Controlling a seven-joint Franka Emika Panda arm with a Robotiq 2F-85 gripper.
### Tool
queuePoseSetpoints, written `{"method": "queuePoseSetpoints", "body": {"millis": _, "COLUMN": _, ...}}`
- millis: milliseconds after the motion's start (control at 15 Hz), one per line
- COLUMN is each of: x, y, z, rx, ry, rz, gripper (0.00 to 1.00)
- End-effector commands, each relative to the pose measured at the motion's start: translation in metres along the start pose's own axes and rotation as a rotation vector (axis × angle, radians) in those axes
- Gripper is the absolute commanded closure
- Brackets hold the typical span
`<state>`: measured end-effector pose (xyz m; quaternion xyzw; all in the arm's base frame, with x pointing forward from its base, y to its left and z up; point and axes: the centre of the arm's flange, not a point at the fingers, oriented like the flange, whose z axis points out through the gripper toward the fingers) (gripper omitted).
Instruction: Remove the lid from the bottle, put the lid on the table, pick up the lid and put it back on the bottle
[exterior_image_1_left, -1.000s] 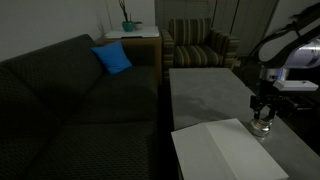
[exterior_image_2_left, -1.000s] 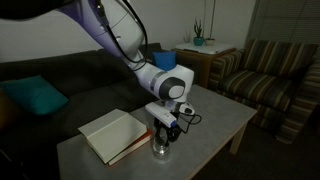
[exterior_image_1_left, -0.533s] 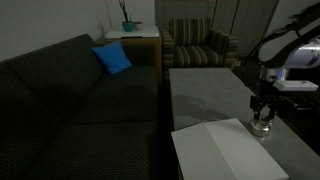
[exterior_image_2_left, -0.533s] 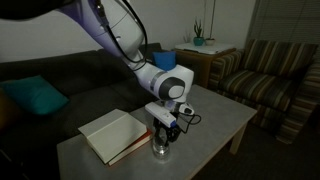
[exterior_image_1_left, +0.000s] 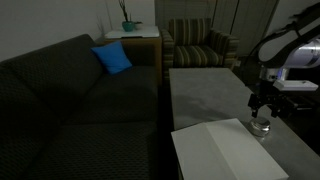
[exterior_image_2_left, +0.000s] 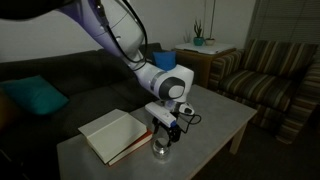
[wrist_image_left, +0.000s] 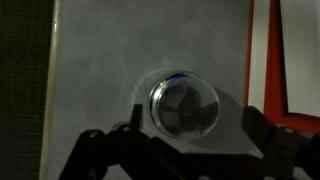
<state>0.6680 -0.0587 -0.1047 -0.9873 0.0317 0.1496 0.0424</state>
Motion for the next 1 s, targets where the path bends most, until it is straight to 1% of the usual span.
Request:
{"method": "queuePoseSetpoints", "body": {"millis": 0, "x": 0.061, "y": 0.008, "z": 0.021, "rx": 0.004, "ry": -0.014, "rz": -0.009, "gripper": 0.0}}
{"method": "queuePoseSetpoints", "body": {"millis": 267, "x": 0.043, "y": 0.0, "z": -0.005, "rx": -0.022, "ry": 0.015, "rz": -0.008, "gripper": 0.0}}
{"method": "queuePoseSetpoints", "body": {"millis": 467, "x": 0.031, "y": -0.012, "z": -0.033, "rx": -0.054, "ry": 0.066, "rz": -0.014, "gripper": 0.0}}
{"method": "queuePoseSetpoints", "body": {"millis": 600, "x": 0.028, "y": -0.02, "z": -0.045, "rx": -0.075, "ry": 0.093, "rz": -0.024, "gripper": 0.0}}
{"method": "queuePoseSetpoints", "body": {"millis": 800, "x": 0.029, "y": -0.028, "z": -0.053, "rx": -0.11, "ry": 0.118, "rz": -0.048, "gripper": 0.0}}
{"method": "queuePoseSetpoints", "body": {"millis": 933, "x": 0.029, "y": -0.028, "z": -0.053, "rx": -0.117, "ry": 0.126, "rz": -0.05, "gripper": 0.0}}
